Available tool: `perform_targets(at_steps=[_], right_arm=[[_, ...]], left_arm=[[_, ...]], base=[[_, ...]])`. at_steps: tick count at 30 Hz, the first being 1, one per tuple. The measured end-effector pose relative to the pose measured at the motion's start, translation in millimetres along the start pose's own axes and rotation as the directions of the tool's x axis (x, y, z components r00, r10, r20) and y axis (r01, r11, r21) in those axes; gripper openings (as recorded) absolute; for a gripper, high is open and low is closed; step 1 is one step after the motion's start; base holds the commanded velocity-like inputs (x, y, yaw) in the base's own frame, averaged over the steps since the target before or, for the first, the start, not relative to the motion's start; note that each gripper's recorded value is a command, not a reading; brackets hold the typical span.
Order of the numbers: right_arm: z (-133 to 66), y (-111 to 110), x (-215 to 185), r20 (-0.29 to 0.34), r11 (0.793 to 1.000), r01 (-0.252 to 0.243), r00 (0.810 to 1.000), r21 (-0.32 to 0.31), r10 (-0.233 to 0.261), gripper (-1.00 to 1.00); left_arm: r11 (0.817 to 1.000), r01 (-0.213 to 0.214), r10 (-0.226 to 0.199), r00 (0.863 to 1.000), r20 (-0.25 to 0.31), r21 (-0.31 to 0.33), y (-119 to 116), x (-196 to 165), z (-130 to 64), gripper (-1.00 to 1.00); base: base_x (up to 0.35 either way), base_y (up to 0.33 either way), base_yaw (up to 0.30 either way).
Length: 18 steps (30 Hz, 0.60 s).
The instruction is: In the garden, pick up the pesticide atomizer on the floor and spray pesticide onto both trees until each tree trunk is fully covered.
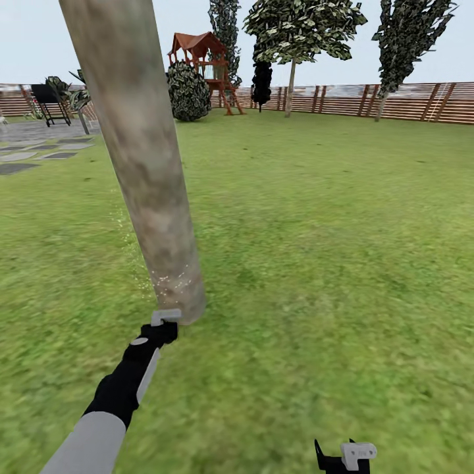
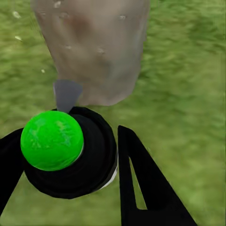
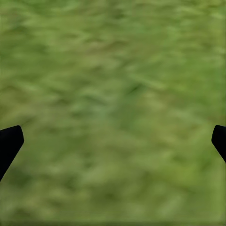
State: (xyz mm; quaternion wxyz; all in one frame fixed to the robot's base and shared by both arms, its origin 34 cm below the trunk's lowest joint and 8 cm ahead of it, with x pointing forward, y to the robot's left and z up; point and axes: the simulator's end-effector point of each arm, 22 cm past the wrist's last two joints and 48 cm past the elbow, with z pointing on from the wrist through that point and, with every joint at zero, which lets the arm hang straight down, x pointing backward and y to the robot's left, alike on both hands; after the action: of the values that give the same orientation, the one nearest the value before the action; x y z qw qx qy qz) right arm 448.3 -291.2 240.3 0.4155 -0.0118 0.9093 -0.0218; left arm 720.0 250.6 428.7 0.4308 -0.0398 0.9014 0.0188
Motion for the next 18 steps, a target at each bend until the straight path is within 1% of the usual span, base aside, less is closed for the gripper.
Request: perform_targets(at_steps=[1, 2, 3, 5, 7, 9, 10, 11, 12, 14, 15, 16, 17, 18], right_arm=[[0.0, 0, 0, 0.0, 1.0, 0.0, 1.0, 0.0, 0.0, 1.0], [0.0, 0, 0, 0.0, 1.0, 0.0, 1.0, 0.0, 0.0, 1.0], [0.0, 0, 0, 0.0, 1.0, 0.0, 1.0, 0.0, 0.0, 1.0], [0.0, 0, 0, 0.0, 1.0, 0.0, 1.0, 0.0, 0.0, 1.0], [-0.1, 0, 0, -0.001, 1.0, 0.0, 1.0, 0.0, 0.0, 1.0], [-0.1, 0, 0, -0.001, 1.0, 0.0, 1.0, 0.0, 0.0, 1.0], [-0.1, 0, 0, -0.001, 1.0, 0.0, 1.0, 0.0, 0.0, 1.0], [-0.2, 0, 0, -0.001, 1.0, 0.0, 1.0, 0.0, 0.0, 1.0], [-0.1, 0, 0, -0.001, 1.0, 0.0, 1.0, 0.0, 0.0, 1.0], [-0.2, 0, 1, -0.002, 1.0, 0.0, 1.0, -0.001, 0.0, 1.0], [-0.2, 0, 1, -0.002, 1.0, 0.0, 1.0, -0.001, 0.0, 1.0], [-0.1, 0, 0, -0.002, 1.0, 0.0, 1.0, -0.001, 0.0, 1.0], [-0.1, 0, 1, -0.002, 1.0, 0.0, 1.0, -0.001, 0.0, 1.0], [-0.1, 0, 1, -0.002, 1.0, 0.0, 1.0, -0.001, 0.0, 1.0]], left_arm=[[0.999, -0.015, 0.015, 1.0, 0.002, -0.029, 23, -1, 1.2, -1.0], [0.999, -0.018, 0.018, 1.0, 0.003, -0.042, 33, -2, 1.6, -1.0], [0.999, -0.015, 0.015, 1.0, 0.005, -0.05, 40, -3, 1.7, -1.0], [0.999, -0.006, 0.007, 1.0, 0.017, -0.052, 44, -9, 0.7, -1.0], [0.999, 0.002, 0.001, 0.998, 0.064, -0.042, 38, -33, -5.4, -1.0], [0.999, 0.009, -0.005, 0.995, 0.1, -0.037, 34, -51, -11.0, -1.0], [1.0, 0.015, -0.012, 0.994, 0.109, -0.027, 28, -61, -15.4, -1.0], [1.0, 0.027, -0.027, 0.994, 0.107, 0.004, 9, -75, -24.5, -1.0], [1.0, 0.023, -0.025, 0.992, 0.121, 0.016, 1, -87, -31.4, -1.0], [1.0, 0.015, -0.017, 0.991, 0.132, 0.017, 0, -94, -35.5, -1.0], [1.0, 0.011, -0.012, 0.991, 0.136, 0.008, 6, -97, -36.3, -1.0], [1.0, 0.004, -0.002, 0.99, 0.138, -0.014, 19, -98, -36.2, -1.0], [0.999, -0.005, 0.011, 0.99, 0.14, -0.042, 39, -99, -36.0, -1.0], [0.998, -0.011, 0.018, 0.99, 0.14, -0.055, 51, -100, -36.0, -1.0]], base=[[0.0, 0.0, 0.0], [0.0, 0.0, 0.0], [0.0, 0.0, 0.0], [0.0, 0.0, 0.0], [0.0, 0.0, 0.0], [0.0, 0.0, 0.0], [0.0, 0.0, 0.0], [0.0, 0.0, 0.0], [0.0, 0.0, 0.0], [0.0, 0.0, 0.0], [0.0, 0.0, 0.0], [0.0, 0.0, 0.0], [0.0, 0.0, 0.0], [0.0, 0.0, 0.0]])
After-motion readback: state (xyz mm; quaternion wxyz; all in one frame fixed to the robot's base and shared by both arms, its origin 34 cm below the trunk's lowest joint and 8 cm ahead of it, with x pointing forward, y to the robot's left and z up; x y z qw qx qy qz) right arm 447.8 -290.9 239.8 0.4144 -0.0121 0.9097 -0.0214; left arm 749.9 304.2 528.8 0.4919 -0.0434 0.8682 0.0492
